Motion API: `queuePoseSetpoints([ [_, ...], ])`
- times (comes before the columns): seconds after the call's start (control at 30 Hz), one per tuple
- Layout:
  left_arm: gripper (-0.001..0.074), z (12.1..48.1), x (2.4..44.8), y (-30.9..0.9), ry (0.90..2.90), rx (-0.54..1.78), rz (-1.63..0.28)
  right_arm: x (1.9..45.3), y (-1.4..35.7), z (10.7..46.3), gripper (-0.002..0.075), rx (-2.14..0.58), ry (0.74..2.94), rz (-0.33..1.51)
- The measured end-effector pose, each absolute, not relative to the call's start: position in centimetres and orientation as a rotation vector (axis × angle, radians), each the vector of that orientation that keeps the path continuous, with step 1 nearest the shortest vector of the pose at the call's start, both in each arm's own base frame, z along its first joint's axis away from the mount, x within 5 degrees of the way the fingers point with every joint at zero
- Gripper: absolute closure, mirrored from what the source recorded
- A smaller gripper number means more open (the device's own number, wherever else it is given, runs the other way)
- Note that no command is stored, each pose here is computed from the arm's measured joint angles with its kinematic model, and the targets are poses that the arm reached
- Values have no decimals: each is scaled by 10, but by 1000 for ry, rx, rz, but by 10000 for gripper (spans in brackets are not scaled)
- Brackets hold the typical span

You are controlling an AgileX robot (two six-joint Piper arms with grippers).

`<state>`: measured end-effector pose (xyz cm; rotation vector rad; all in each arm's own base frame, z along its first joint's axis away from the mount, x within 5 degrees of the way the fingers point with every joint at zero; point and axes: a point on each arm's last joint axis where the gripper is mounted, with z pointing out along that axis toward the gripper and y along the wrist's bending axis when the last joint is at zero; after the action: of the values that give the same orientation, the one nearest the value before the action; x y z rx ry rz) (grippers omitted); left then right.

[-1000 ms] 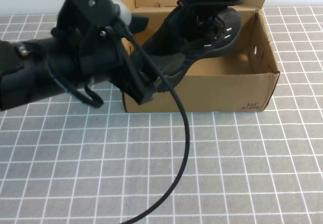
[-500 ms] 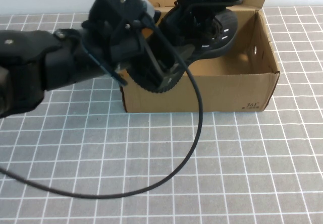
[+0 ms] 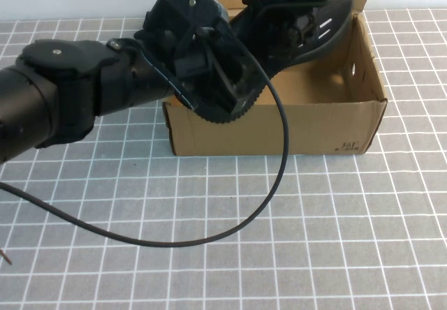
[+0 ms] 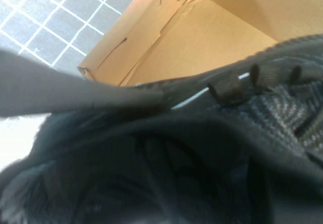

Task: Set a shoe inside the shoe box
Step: Adjust the shoe

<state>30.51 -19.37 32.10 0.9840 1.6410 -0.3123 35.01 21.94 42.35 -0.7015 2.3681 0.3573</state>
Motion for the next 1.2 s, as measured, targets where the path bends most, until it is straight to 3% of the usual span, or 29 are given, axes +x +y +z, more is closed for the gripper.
queuePoseSetpoints([
  [0.13, 519, 321, 307, -193, 1635, 984, -265, 351, 220, 423, 729, -702, 2360, 363],
  [0.23, 610, 321, 308, -192, 1622, 1003, -229, 350, 221, 424, 730, -702, 2359, 379],
  [0.53, 619, 321, 309, -191, 1594, 1039, -163, 350, 222, 424, 709, -702, 2358, 400],
  [0.6, 647, 319, 311, -189, 1603, 1027, -136, 349, 223, 424, 648, -705, 2362, 418],
  [0.77, 689, 314, 317, -186, 1618, 1022, -66, 347, 224, 426, 411, -707, 2357, 434],
  [0.87, 690, 315, 318, -185, 1610, 1027, -39, 346, 224, 427, 346, -704, 2356, 435],
  [1.07, 690, 335, 323, -187, 1541, 1022, -11, 332, 213, 449, 403, -690, 2301, 423],
  [1.2, 691, 352, 325, -189, 1489, 1011, -16, 311, 197, 472, 499, -672, 2249, 387],
])
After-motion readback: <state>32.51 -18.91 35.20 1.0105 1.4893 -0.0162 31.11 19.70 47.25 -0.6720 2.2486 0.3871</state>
